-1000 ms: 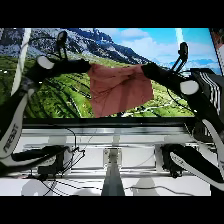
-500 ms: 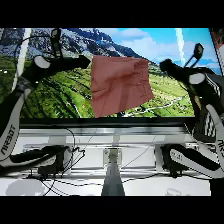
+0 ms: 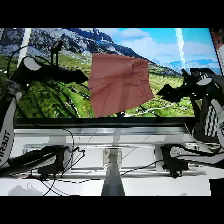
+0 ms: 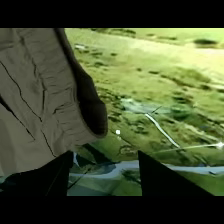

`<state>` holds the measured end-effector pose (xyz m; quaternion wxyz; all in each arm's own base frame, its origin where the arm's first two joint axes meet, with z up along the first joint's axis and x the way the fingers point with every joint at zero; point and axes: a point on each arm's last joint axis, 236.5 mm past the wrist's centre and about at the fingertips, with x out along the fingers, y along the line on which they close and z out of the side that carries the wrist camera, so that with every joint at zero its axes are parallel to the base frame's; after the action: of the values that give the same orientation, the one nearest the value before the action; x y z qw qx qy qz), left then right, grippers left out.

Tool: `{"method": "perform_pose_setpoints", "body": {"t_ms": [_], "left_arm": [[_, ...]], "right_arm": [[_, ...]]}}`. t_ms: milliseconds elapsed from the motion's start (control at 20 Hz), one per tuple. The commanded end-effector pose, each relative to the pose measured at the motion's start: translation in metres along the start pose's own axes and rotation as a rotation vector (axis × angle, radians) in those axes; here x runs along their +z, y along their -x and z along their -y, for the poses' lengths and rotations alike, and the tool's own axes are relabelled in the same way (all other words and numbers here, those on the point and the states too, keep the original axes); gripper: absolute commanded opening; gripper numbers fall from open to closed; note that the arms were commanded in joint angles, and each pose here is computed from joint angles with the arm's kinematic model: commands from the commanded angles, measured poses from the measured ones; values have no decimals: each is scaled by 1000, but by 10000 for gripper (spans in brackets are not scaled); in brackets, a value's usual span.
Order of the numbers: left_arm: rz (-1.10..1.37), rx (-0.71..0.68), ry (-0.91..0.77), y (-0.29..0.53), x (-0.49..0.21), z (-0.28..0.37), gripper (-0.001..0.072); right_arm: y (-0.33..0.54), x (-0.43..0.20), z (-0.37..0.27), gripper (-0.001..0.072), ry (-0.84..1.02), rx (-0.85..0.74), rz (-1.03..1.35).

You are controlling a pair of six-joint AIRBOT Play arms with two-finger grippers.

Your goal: Fold the clothes and pants, and hang the long-sleeved shirts on hangers.

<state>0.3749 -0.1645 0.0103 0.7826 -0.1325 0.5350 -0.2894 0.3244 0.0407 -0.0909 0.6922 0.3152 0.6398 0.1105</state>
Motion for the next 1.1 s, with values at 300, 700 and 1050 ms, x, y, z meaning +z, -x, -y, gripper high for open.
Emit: {"method": "perform_pose_setpoints", "body": {"t_ms": [300,700,1050], "left_arm": [[-264,-30,202,-36,-117,-16,694],[-314,-74,280,-65,-163,5,694],[-308,-30,201,-86,-177,15,563]], "right_arm": [[-36,11,-25,289,91,91,17],[-37,9,-28,18,152,92,15],[-62,-1,-56,18,264,63,-2]]}}
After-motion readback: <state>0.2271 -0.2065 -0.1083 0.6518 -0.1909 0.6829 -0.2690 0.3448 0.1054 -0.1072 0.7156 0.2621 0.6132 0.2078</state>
